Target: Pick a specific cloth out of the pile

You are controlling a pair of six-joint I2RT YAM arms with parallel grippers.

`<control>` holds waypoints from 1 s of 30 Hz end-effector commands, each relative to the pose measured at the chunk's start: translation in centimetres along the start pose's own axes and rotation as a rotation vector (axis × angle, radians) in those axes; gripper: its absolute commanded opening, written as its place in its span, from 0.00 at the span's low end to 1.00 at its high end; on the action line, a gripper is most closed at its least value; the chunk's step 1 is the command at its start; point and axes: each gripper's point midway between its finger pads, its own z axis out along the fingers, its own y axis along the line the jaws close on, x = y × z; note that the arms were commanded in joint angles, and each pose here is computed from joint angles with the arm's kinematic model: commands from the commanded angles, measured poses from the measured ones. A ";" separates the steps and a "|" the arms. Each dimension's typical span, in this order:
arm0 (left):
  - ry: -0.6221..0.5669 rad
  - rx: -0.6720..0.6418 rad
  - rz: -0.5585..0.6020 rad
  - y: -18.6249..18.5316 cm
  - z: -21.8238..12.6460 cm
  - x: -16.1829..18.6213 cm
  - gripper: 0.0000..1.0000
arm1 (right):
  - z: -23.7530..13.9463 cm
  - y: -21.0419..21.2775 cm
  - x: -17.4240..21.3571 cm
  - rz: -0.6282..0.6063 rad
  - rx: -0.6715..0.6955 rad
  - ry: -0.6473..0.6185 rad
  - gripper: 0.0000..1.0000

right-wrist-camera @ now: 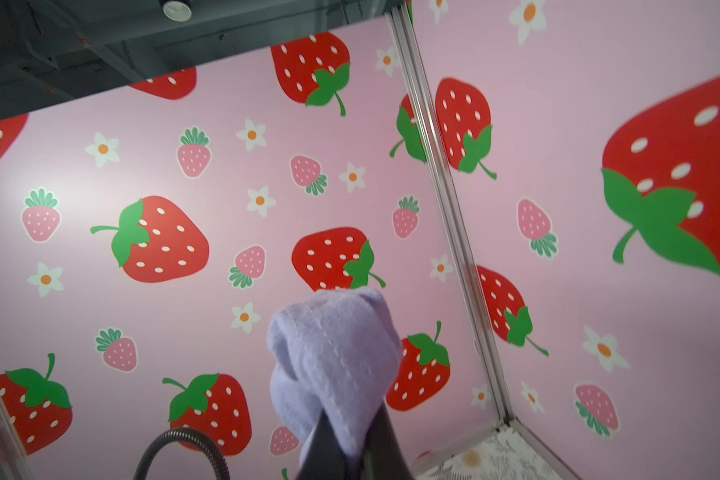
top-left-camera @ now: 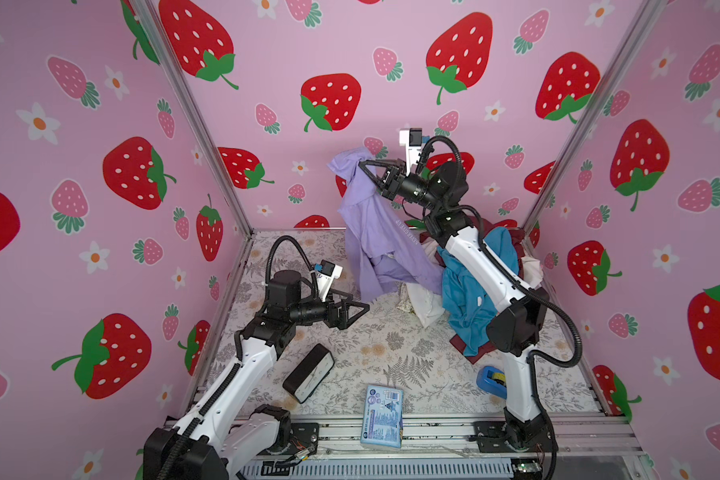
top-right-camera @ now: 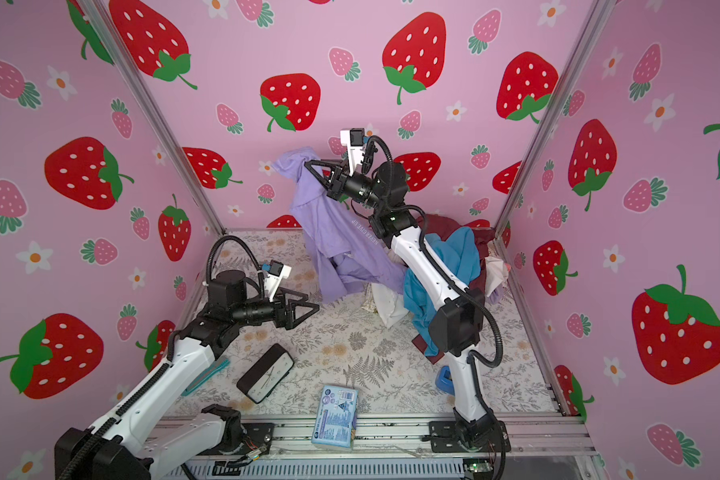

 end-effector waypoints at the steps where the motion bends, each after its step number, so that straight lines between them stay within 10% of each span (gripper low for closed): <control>1: 0.000 0.014 0.029 -0.6 -0.2 0.1 0.99 | -1.4 0.1 2.0 0.013 0.044 0.109 0.00; 26: -0.002 0.022 0.030 -0.7 -0.1 0.2 0.99 | -16.8 -11.4 31.0 0.022 0.832 0.940 0.00; 30: -0.002 0.023 0.030 -0.7 -0.1 0.2 0.99 | -18.7 -12.8 32.7 -0.026 0.915 1.021 0.22</control>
